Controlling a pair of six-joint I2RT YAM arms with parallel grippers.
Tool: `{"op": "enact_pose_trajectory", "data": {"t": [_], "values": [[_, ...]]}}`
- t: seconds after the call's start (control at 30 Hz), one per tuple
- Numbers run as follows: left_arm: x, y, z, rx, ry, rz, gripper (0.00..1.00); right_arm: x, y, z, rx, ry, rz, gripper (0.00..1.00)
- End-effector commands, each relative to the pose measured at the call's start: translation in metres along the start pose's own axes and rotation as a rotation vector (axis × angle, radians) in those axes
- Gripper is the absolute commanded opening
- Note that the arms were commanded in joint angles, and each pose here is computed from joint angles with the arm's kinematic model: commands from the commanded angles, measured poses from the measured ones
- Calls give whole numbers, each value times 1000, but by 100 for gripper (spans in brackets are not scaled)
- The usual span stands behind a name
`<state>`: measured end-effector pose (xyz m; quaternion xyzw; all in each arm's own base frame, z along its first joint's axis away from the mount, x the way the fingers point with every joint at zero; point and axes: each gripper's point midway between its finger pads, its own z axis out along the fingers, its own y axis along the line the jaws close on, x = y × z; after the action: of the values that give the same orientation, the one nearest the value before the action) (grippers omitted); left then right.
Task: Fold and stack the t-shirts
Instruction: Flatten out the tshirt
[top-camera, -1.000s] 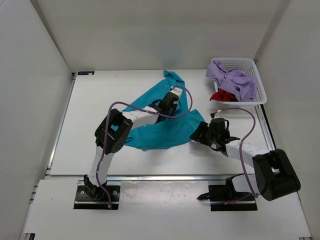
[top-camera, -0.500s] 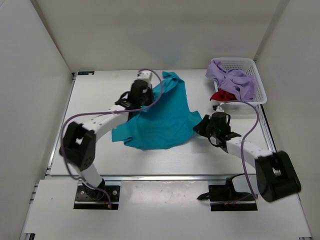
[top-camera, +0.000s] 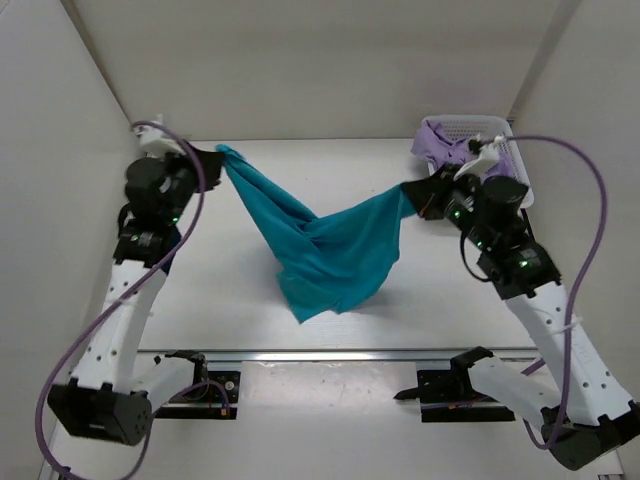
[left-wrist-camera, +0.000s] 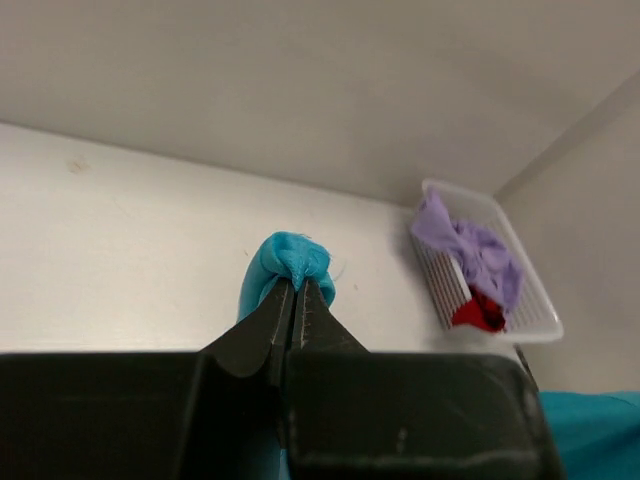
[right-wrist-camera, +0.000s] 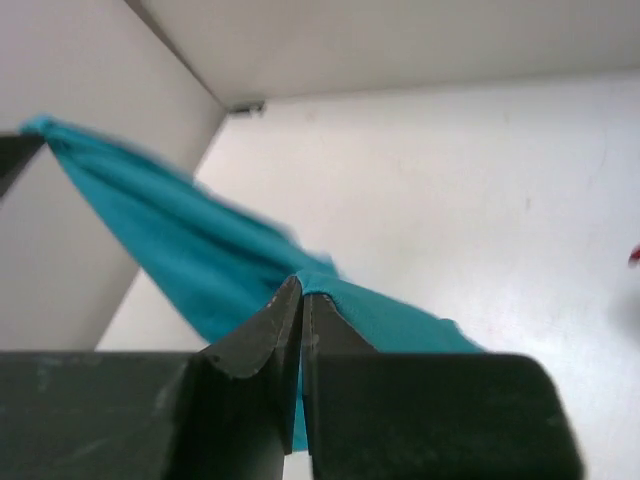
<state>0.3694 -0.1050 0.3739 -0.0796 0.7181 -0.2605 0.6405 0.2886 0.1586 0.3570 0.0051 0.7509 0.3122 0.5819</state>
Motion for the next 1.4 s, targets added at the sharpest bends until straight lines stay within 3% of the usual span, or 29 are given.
{"op": "enact_pose_trajectory", "data": {"t": [0.0, 0.1, 0.17, 0.33, 0.37, 0.4, 0.43, 0.47, 0.5, 0.53, 0.57, 0.6, 0.63, 0.7, 0.77, 0.83, 0.9, 0.93, 0.97, 1.0, 1.03, 1.07, 1.17, 1.2, 1.27, 1.37], "values": [[-48, -4, -42, 51, -82, -20, 1, -55, 23, -22, -37, -35, -97, 0], [-49, 18, -53, -6, -100, -31, 2, -73, -18, 7, 10, -4, -49, 0], [-28, 28, -49, -37, -59, -23, 2, -66, -29, 30, -39, 41, -1, 0], [49, 78, -29, -116, 87, -113, 1, -42, -72, 108, 49, 159, 7, 0], [63, 85, -25, -128, 111, -123, 0, -14, -95, 132, 79, 247, 41, 0], [79, 94, -20, -158, 139, -140, 0, -6, -111, 156, 95, 295, 70, 0], [90, 103, -15, -189, 160, -151, 0, -33, -107, 173, 95, 245, 41, 0], [95, 110, -12, -206, 160, -162, 0, 0, -133, 202, 145, 340, 69, 0], [111, 103, -7, -196, 193, -168, 0, 0, -143, 231, 152, 363, 47, 0], [124, 110, -5, -227, 214, -172, 0, -55, -119, 245, 83, 254, -3, 1], [120, 109, -3, -222, 196, -170, 0, -19, -144, 272, 122, 343, 46, 1], [127, 115, -2, -240, 207, -179, 0, -49, -139, 289, 83, 253, 31, 9], [132, 121, -1, -257, 213, -186, 0, -54, -143, 286, 83, 244, 88, 13], [130, 129, 1, -278, 204, -201, 0, -62, -133, 280, 8, 227, 122, 36], [132, 129, 2, -271, 207, -211, 0, -55, -134, 267, 62, 260, 65, 46], [134, 129, 4, -277, 189, -209, 1, -40, -121, 249, 127, 322, -27, 47], [132, 118, 7, -243, 172, -227, 0, -12, -116, 232, 197, 407, -48, 42], [136, 118, 6, -241, 176, -233, 2, 12, -102, 219, 191, 460, -62, 39], [137, 109, 5, -217, 187, -230, 1, 55, -116, 214, 221, 517, -54, 38], [138, 108, 5, -217, 187, -227, 1, 36, -84, 208, 165, 407, -97, 37], [139, 105, 3, -204, 191, -221, 1, 68, -82, 183, 171, 446, -93, 38], [137, 101, 0, -193, 181, -222, 1, 72, -81, 179, 161, 408, -89, 37], [145, 93, -12, -169, 189, -213, 2, 151, -106, 124, 182, 504, 5, 37], [150, 92, -14, -172, 195, -207, 2, 149, -106, 119, 187, 473, 5, 38], [151, 86, -16, -151, 191, -213, 1, 189, -119, 99, 214, 548, 33, 39], [163, 85, -20, -141, 214, -216, 1, 217, -134, 87, 256, 589, 61, 39]]}}
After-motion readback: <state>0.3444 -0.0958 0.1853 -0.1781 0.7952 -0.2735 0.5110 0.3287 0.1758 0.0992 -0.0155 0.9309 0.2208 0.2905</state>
